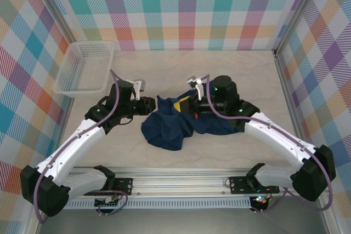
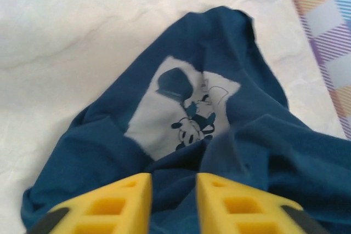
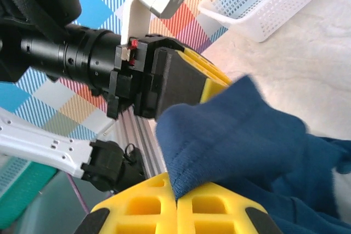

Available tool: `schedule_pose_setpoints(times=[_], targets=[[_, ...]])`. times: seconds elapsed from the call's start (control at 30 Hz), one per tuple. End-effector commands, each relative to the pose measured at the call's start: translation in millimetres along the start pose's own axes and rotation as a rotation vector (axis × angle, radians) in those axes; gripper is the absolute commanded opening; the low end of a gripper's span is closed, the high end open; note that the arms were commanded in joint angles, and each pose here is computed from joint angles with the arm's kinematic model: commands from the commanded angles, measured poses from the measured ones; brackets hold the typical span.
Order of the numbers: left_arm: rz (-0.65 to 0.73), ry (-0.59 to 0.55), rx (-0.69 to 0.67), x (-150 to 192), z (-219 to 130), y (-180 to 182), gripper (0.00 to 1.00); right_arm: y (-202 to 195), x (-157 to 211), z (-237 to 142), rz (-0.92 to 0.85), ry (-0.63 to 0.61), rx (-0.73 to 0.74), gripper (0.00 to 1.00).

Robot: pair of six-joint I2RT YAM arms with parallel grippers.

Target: Fold the inside-out t-shirt

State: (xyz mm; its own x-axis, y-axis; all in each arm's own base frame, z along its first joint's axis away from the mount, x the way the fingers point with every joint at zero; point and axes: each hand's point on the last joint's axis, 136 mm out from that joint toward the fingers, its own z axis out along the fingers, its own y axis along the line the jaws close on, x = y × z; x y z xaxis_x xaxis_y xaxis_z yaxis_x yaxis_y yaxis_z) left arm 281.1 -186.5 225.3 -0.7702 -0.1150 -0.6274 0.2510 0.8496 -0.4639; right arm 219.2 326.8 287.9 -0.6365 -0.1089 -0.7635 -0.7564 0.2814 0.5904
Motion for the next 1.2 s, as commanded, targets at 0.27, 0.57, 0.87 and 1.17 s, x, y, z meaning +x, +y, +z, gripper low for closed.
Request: schedule_pose_setpoints(times=[0.27,0.57,0.87,1.17], targets=[[-0.218,0.069,0.156,47,-3,-9,0.53,-11,4,41,0.11,-0.076,0.0,0.0],[-0.212,0.122,0.201,37,28,-24,0.46,-7,13,44,0.106,-0.075,-0.022,0.0],[-0.196,0.087,0.301,26,36,-41,0.12,-8,14,28,0.054,-0.112,0.033,0.0],[-0.116,-0.053,0.549,2,-13,-82,0.0,-35,22,-3,0.026,-0.154,0.249,0.0]])
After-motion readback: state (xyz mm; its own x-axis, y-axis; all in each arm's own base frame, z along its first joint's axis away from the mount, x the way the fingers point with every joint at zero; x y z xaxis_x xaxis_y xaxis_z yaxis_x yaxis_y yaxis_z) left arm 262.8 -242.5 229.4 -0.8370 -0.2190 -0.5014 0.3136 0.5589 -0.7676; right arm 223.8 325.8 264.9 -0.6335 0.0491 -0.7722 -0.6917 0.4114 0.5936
